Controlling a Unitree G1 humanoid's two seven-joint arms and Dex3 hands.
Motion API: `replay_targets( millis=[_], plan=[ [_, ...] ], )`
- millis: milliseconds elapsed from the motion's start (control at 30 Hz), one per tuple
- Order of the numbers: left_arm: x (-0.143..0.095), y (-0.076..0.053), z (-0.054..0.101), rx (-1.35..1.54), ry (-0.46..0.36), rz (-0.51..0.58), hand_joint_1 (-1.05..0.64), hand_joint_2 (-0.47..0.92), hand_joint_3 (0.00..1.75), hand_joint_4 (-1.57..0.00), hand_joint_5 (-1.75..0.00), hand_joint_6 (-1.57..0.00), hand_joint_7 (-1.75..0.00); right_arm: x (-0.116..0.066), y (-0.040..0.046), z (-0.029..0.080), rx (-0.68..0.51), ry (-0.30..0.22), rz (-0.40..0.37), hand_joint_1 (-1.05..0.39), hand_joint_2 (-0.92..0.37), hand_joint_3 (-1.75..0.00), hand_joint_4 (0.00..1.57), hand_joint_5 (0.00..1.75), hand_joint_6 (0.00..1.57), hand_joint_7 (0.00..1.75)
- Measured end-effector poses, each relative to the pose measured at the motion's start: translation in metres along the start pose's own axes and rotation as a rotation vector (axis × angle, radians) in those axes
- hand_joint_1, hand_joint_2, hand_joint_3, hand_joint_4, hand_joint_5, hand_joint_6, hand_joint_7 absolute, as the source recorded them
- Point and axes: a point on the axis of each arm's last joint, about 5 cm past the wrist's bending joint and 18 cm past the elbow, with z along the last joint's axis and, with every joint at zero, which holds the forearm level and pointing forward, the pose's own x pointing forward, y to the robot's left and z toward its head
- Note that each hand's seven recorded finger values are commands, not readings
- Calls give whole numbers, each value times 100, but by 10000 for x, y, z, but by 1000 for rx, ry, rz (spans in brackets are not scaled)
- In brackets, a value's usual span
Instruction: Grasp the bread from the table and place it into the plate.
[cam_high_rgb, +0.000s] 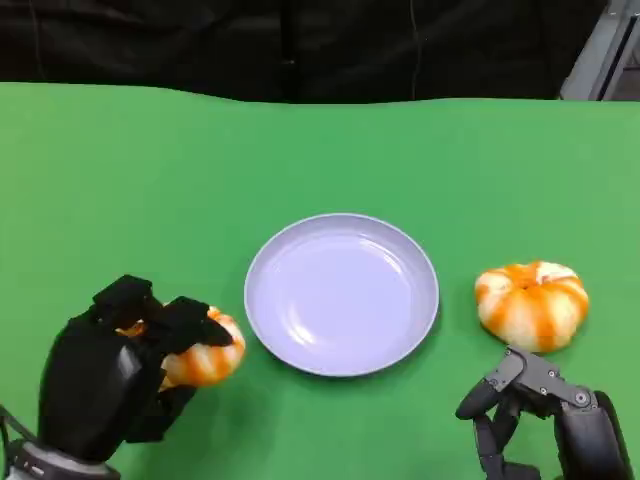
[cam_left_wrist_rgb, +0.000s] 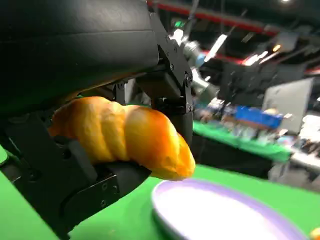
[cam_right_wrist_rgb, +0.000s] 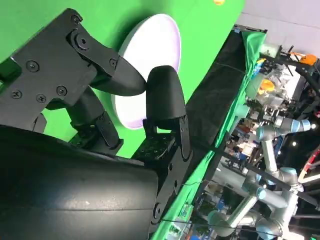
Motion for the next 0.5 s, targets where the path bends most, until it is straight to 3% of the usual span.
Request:
replay_targets(
  millis=[333, 367, 500],
  plan=[
    [295, -48, 49, -29, -104, 61, -15, 4, 172, -108, -159, -101, -133, 28, 20, -15, 1, -13, -4, -18, -25, -144, 94, 175, 83, 140],
    [295, -49, 50, -30, -105, 62, -17, 0, 174, -103, -173, -89, -158, 27, 21, -17, 1, -11, -6, -19, -25, -144, 94, 175, 83, 140],
    [584, -215, 153, -54, -156, 69, -17, -1, 174, -102, -174, -87, -161, 34, 46, -27, 11, -9, -2, -19, -24, -145, 95, 175, 83, 141]
  ],
)
